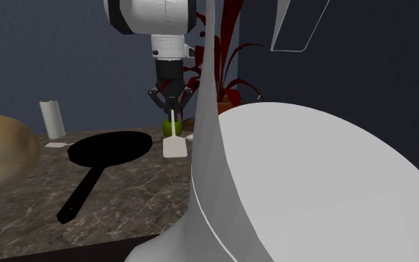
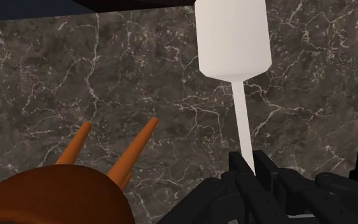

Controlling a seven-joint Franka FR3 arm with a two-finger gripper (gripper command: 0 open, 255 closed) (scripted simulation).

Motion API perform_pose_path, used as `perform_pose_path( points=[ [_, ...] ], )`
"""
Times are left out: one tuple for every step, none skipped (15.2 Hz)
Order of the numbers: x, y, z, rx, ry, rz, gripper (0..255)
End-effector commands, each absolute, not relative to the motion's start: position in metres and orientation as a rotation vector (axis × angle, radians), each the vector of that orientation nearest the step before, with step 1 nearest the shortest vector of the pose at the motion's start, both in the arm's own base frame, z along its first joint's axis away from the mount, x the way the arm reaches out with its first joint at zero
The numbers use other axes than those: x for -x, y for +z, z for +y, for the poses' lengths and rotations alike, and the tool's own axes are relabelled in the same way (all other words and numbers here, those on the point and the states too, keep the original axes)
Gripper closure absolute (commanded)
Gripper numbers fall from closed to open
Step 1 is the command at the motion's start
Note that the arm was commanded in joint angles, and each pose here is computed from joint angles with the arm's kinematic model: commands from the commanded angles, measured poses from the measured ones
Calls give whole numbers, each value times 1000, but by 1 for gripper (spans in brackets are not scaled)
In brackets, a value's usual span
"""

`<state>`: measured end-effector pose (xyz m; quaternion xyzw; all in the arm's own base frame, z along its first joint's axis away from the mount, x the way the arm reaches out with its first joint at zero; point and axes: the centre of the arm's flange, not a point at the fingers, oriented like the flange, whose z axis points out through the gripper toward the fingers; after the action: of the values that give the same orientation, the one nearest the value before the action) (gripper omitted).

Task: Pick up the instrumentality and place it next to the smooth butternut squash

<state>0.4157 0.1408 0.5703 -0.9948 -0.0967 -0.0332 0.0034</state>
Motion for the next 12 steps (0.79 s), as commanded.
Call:
perform_pose_path(
  points=[
    [-416,581,141,3118,-103,-303,255],
    [-416,586,141,3118,-103,-303,255],
    [-416,592,141,3118,-103,-303,255],
    [-416,597,141,3118,-103,-303,255],
    [-416,602,141,3118,-103,-303,255],
    [-416,608,141,3118,-103,-303,255],
    [-416,613,141,3118,-103,-303,255],
    [-416,618,141,3118,-103,-303,255],
    [-416,623,141,3118,-103,-303,255],
    [-416,629,141,3118,-103,-303,255],
    [-416,634,141,3118,-103,-303,255],
    [-416,639,141,3118,-103,-303,255]
  ],
)
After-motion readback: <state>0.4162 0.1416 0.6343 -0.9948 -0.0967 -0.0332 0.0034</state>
